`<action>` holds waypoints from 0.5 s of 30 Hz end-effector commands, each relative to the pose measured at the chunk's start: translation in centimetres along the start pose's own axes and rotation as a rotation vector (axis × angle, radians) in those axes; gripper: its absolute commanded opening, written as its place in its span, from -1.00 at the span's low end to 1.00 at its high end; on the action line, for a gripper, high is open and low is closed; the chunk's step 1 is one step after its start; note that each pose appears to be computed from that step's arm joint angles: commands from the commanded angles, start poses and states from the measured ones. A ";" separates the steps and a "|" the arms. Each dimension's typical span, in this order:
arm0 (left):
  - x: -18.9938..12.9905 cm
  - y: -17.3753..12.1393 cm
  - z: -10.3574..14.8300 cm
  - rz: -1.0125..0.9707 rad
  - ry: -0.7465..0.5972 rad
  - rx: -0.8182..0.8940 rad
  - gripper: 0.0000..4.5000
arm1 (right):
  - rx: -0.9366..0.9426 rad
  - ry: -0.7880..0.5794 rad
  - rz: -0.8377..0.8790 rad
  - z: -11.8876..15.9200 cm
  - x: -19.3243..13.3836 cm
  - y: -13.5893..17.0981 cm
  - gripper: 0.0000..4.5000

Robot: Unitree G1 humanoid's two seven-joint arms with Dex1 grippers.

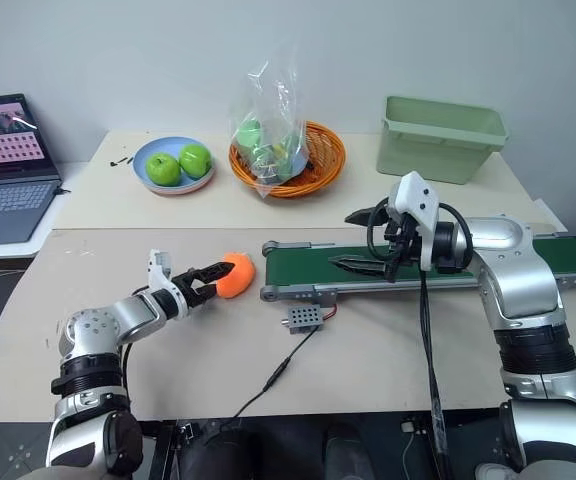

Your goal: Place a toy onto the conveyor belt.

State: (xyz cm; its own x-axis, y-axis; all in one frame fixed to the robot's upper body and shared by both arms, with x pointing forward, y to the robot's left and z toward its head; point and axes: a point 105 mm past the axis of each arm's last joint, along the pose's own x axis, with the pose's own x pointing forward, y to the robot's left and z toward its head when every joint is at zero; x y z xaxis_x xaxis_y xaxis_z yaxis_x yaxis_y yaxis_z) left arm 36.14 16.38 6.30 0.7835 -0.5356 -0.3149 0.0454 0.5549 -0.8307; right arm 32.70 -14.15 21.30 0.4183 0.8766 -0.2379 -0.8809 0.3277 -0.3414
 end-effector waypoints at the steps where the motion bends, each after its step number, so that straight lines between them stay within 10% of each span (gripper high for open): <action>1: 0.1 -0.5 0.7 -0.016 -0.011 0.033 0.21 | -0.040 -0.023 -0.036 1.3 -1.0 -0.4 1.00; 8: 0.2 -1.2 1.4 -0.044 -0.042 0.062 -0.89 | -0.043 -0.022 -0.042 1.4 -1.1 -0.5 1.00; 15: -1.1 -3.4 5.1 -0.035 -0.214 0.265 -0.89 | -0.047 -0.021 -0.039 1.4 -0.9 -0.6 1.00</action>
State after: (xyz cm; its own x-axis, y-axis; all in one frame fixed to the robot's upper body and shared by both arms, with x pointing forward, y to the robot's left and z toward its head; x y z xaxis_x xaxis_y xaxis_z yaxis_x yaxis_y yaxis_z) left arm 37.25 17.28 7.51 0.8297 -0.4786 -0.2873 0.0975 0.6310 -0.7696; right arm 32.77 -14.46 21.34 0.4360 0.8666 -0.2427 -0.8726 0.3412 -0.3495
